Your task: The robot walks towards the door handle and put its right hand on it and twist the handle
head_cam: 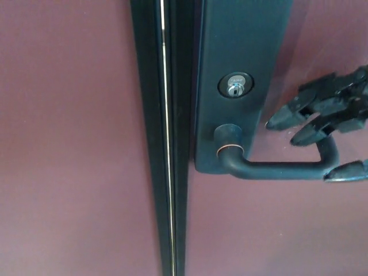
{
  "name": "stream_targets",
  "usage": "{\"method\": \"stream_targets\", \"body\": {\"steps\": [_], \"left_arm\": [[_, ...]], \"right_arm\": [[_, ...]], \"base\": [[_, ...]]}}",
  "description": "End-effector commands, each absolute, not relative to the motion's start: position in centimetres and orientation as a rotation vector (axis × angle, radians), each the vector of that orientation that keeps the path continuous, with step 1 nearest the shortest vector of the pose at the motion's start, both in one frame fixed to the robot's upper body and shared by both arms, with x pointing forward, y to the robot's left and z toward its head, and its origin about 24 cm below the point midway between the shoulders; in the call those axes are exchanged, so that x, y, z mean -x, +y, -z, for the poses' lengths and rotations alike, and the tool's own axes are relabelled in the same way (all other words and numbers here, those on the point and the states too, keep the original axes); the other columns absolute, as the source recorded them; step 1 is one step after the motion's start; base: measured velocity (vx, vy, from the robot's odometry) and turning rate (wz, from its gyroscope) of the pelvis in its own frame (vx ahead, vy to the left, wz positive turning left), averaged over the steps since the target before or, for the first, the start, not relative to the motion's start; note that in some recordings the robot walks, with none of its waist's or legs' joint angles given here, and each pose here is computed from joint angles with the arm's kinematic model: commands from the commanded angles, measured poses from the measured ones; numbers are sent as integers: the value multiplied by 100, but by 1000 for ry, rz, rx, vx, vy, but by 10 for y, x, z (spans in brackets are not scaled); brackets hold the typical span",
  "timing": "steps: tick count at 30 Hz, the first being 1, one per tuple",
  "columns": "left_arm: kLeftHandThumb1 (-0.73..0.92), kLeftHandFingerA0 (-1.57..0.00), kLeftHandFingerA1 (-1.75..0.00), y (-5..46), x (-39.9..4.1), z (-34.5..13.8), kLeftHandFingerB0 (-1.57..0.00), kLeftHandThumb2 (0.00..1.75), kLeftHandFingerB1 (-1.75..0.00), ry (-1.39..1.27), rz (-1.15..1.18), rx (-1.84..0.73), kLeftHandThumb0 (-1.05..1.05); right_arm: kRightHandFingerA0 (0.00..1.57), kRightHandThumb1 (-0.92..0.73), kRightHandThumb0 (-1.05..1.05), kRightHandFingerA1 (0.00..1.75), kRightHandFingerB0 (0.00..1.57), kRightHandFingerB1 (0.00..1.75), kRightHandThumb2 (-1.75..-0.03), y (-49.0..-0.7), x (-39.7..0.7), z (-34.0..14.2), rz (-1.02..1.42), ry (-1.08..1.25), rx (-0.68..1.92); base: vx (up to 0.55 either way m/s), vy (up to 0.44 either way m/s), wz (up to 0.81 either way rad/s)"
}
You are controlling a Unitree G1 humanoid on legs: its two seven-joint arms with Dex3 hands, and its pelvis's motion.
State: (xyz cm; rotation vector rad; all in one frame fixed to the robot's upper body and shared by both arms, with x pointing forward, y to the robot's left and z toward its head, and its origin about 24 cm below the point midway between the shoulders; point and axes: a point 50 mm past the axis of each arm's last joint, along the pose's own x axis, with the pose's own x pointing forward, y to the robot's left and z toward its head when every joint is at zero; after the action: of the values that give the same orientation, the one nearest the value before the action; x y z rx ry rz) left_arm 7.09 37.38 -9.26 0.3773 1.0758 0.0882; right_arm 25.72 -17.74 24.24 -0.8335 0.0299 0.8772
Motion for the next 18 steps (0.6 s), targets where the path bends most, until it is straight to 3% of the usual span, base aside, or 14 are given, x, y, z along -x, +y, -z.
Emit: {"method": "stream_targets", "body": {"steps": [1,12,13,18], "left_arm": [[73,-45,-42,377,-67,90,-34,61,-36,1079,-81,-388,-14],[73,-45,-42,377,-68,91,-34,61,-36,1082,-81,-390,-14],[60,-64,-45,364,-88,101,-47,58,-38,1109,-106,-384,-36],[60,-64,-45,362,-91,102,-47,58,-38,1117,-108,-390,-36]], "right_arm": [[37,-53,-41,39,41,36,-55,-172,-258,-232,-893,85,854],[38,-53,-39,39,41,36,-54,-162,-260,-221,-923,106,900],[39,-53,-39,39,41,36,-54,-159,-261,-220,-931,105,904],[39,-52,-37,40,40,37,-55,-157,-264,-216,-937,112,918]], "base": [[0,0,0],[0,0,0],[0,0,0],[0,0,0]]}}
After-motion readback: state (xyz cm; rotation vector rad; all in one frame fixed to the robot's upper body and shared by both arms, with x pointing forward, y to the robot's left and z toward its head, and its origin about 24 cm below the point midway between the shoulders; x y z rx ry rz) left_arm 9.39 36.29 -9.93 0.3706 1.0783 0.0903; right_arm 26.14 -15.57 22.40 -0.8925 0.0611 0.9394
